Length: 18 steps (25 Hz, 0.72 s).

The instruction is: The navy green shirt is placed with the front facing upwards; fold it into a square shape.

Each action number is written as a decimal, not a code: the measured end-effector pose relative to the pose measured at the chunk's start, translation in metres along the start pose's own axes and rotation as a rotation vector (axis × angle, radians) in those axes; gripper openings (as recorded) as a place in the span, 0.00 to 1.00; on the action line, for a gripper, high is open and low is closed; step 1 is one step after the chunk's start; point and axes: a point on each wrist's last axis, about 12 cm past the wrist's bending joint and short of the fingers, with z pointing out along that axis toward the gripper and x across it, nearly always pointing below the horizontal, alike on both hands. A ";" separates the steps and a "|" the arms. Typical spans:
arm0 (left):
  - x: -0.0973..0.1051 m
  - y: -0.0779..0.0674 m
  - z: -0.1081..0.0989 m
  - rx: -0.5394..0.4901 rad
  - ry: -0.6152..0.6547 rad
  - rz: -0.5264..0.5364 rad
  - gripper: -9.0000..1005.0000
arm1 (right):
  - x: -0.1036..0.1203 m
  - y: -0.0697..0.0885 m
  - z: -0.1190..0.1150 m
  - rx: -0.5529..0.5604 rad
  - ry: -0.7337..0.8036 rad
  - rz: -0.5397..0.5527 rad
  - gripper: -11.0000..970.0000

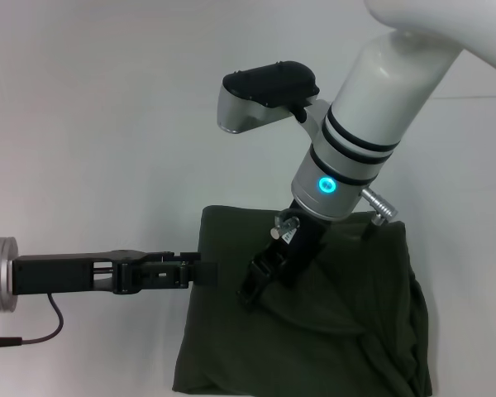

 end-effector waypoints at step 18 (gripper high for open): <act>0.000 0.000 0.001 0.001 0.003 0.000 0.93 | 0.005 -0.004 0.006 0.011 0.004 -0.005 0.71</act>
